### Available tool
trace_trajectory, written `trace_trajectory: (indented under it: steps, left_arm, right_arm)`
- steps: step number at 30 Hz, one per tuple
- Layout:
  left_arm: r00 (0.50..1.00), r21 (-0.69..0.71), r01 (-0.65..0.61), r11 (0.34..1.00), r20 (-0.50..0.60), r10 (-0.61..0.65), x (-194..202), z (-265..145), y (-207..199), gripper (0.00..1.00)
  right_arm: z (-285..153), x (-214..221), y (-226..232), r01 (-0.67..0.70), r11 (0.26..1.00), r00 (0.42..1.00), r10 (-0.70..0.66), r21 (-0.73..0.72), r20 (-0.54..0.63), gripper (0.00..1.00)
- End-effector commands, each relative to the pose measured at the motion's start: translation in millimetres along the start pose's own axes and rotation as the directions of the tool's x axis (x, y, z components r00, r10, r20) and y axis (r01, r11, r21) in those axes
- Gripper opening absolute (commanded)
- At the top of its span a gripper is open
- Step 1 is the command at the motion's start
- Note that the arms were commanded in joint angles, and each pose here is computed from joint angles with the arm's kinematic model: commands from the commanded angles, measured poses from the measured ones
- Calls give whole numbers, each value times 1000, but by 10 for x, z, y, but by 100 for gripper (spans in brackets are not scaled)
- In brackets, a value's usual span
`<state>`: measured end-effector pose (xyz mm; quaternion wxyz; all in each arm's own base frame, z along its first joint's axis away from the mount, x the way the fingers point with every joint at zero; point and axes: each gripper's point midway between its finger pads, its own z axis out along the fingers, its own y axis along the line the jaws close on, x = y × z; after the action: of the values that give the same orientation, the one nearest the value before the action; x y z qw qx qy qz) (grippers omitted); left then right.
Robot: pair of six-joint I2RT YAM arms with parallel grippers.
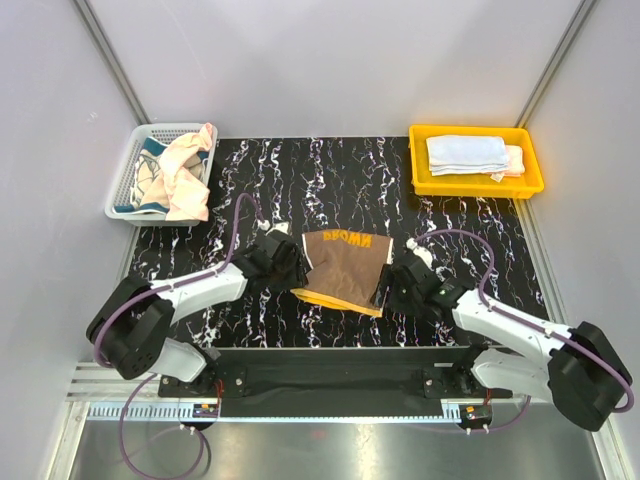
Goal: Fold and stack the towels
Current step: Flatten out the crumpled towel
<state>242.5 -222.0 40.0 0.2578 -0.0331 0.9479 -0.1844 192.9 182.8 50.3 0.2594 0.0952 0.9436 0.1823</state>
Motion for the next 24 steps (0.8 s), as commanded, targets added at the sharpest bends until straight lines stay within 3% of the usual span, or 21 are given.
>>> trace_trajectory:
  steps: [1,5,9,13,16,18,21,24]
  left_arm:
    - [1000,21,12,1000,-6,-12,-5,1,-64,52]
    - [1000,-31,13,999,-4,-13,23,-17,50,55]
    - [1000,-28,20,999,-9,-20,83,-1,86,55]
    - [999,-21,29,999,-28,-29,142,47,87,54]
    - [999,-25,33,999,-24,-34,148,46,106,48]
    - [999,-27,35,999,-20,-36,144,42,109,44]
    - [999,-25,35,999,-15,-36,123,13,100,36]
    - [1000,-24,25,999,-16,-25,98,-25,81,33]
  right_arm:
    - [61,104,20,-50,999,999,50,-1,-21,77]
    - [138,167,36,-47,999,998,47,3,-36,76]
    - [242,249,44,-29,999,998,30,19,-59,67]
    - [312,339,100,-9,1000,997,11,28,-77,64]
    - [384,437,74,-1,999,995,6,49,-101,59]
    - [406,475,38,3,998,994,4,62,-113,44]
    - [392,471,-11,4,997,995,4,76,-103,34]
    - [314,423,-53,11,995,996,-3,94,-85,33]
